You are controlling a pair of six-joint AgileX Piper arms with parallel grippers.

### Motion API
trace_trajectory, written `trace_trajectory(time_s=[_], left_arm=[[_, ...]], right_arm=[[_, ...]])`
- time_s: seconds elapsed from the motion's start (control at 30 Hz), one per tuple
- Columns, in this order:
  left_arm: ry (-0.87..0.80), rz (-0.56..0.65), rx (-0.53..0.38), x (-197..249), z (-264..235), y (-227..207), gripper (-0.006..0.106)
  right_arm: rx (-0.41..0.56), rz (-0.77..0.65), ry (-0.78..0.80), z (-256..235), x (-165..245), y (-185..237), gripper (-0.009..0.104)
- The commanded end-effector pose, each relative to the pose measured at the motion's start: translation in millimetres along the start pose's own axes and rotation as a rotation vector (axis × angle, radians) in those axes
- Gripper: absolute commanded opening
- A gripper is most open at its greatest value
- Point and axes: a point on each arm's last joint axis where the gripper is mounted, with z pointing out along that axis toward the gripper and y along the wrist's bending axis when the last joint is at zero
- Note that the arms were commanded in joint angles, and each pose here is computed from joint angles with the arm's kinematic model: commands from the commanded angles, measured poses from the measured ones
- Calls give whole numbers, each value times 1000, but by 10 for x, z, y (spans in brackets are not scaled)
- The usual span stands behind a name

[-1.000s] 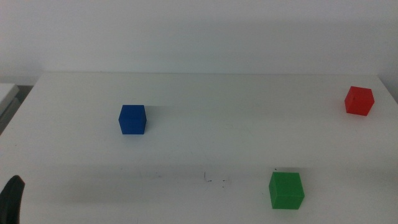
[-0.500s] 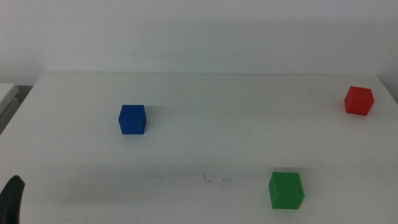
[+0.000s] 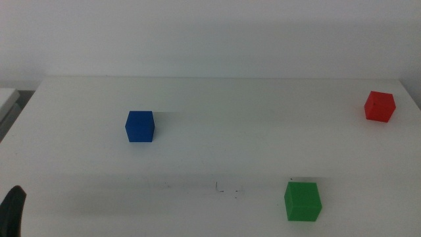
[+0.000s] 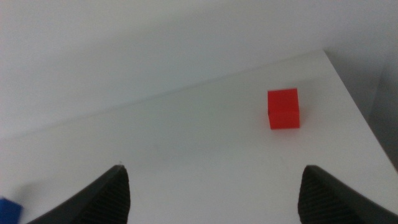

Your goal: Stack red cubes first, then green, then blue cubes in a specific spot.

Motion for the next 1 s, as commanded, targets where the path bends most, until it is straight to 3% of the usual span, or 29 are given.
trace_trajectory(time_s=[0.0, 0.27, 0.5, 0.6, 0.97], left_arm=[[-13, 2, -3, -12, -3, 1, 91], [-13, 2, -3, -12, -3, 1, 91], [-13, 2, -3, -12, -3, 1, 91], [-13, 2, -3, -12, -3, 1, 91], [-13, 2, -3, -12, -3, 1, 91]], right_arm=[[-4, 34, -34, 8, -37, 8, 92], [109, -31, 168, 620, -270, -28, 92], [161, 104, 413, 1773, -713, -363, 85], [187, 101, 501, 2204, -812, -486, 83], [301, -35, 568, 3481, -723, -673, 82]])
